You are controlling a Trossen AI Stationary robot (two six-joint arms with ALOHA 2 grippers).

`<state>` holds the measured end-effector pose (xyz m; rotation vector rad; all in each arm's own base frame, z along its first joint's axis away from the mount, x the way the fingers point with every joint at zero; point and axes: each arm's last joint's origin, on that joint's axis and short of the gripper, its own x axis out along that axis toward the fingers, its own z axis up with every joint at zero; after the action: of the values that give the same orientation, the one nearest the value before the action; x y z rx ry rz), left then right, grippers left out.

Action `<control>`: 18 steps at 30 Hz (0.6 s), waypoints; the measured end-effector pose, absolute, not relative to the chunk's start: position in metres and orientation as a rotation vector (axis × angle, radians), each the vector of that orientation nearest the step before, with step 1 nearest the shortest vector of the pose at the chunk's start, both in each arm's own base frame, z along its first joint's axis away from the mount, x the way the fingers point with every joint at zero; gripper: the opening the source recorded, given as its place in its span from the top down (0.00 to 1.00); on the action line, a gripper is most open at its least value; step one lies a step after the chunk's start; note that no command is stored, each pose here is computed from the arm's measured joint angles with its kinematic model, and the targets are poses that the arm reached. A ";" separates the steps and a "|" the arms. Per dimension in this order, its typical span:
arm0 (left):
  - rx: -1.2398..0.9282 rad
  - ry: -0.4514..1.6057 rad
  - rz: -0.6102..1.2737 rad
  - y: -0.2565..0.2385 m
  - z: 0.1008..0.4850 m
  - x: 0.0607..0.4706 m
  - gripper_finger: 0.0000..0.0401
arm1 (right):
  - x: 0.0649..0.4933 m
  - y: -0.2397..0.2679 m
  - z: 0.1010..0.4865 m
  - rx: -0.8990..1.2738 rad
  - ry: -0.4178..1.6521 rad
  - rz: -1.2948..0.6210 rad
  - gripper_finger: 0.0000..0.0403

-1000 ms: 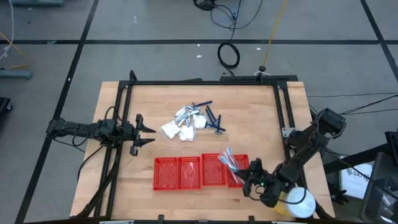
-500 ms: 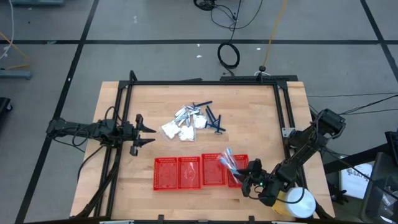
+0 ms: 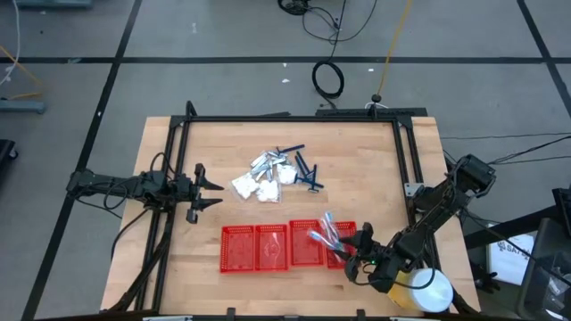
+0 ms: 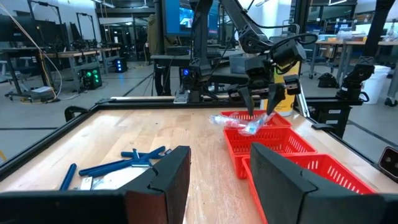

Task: Pick & Place Travel size toiletries
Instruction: Put the blue toothbrush into the right red bin

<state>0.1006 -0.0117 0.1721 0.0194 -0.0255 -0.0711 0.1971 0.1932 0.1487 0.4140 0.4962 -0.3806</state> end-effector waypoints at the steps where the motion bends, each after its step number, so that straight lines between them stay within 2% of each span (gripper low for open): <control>1: 0.020 -0.026 -0.071 -0.012 0.172 0.101 0.59 | 0.198 0.192 0.150 0.389 0.498 -0.376 0.55; 7: 0.020 -0.025 -0.071 -0.012 0.172 0.101 0.59 | 0.212 0.181 0.168 0.195 0.474 -0.312 0.63; 12: 0.019 -0.026 -0.071 -0.012 0.172 0.101 0.59 | 0.249 0.176 0.193 0.051 0.460 -0.078 0.71; 18: 0.019 -0.025 -0.071 -0.012 0.172 0.101 0.59 | 0.287 0.162 0.209 -0.139 0.611 0.030 0.96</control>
<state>0.1006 -0.0117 0.1720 0.0194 -0.0253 -0.0711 0.2867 0.1624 0.2094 -0.1387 0.6113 0.0302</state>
